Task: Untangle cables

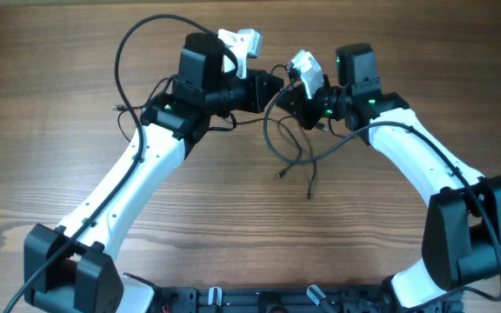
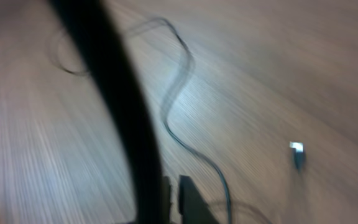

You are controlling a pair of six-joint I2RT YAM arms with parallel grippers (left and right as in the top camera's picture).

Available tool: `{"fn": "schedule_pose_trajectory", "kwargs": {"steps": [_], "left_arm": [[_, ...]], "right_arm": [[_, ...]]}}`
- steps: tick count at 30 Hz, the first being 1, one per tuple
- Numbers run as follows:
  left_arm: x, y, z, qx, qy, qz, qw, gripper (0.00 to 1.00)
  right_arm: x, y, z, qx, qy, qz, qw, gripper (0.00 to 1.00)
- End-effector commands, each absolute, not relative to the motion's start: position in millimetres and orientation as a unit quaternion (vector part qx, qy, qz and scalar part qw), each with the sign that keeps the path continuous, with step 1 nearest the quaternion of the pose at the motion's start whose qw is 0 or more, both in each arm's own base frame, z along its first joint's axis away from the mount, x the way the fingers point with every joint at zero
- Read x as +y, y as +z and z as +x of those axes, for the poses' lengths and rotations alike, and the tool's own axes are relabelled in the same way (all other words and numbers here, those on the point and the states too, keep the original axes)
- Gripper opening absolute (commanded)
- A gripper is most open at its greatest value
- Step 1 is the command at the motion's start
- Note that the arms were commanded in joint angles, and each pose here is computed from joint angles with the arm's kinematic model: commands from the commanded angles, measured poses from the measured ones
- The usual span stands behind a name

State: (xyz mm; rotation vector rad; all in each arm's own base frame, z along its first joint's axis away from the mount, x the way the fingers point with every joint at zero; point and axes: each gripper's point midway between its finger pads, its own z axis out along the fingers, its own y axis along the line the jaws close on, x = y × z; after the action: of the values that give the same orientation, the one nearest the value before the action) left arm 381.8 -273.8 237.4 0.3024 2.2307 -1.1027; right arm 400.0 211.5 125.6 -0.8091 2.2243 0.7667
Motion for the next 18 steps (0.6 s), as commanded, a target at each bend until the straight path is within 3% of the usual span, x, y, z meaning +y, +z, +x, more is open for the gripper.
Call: {"fn": "schedule_pose_trajectory", "kwargs": {"steps": [1,2,3,4,7,11,14,18], "left_arm": [[-268.1,225.8,383.6,0.86,-0.397,0.1,0.305,0.11],[-261.8,219.0,386.1,0.87,-0.377,0.088,0.305,0.19],[-245.3,204.3,391.6,0.892,-0.328,0.058,0.307,0.34],[-234.7,196.0,393.9,0.903,-0.297,0.042,0.308,0.36],[-197.4,169.0,391.2,0.936,-0.198,-0.015,0.292,0.56],[-185.6,161.3,387.4,0.944,-0.17,-0.038,0.282,1.0],[-185.4,161.0,387.1,0.944,-0.17,-0.038,0.281,1.0],[-185.1,160.2,386.1,0.945,-0.169,-0.038,0.278,1.0]], "right_arm": [[177.7,102.6,397.9,0.912,0.222,-0.217,0.268,0.04],[175.0,95.4,386.7,0.921,0.222,-0.213,0.24,0.04],[172.3,89.6,376.8,0.928,0.221,-0.208,0.216,0.04],[171.3,86.6,370.3,0.931,0.222,-0.207,0.201,0.04],[165.5,77.9,352.2,0.937,0.213,-0.222,0.163,0.04],[156.3,68.5,327.5,0.953,0.205,-0.199,0.103,0.04],[122.0,57.6,334.7,0.984,0.11,-0.102,0.095,0.04],[72.8,126.2,440.2,0.956,0.07,-0.013,0.283,0.04]]}}
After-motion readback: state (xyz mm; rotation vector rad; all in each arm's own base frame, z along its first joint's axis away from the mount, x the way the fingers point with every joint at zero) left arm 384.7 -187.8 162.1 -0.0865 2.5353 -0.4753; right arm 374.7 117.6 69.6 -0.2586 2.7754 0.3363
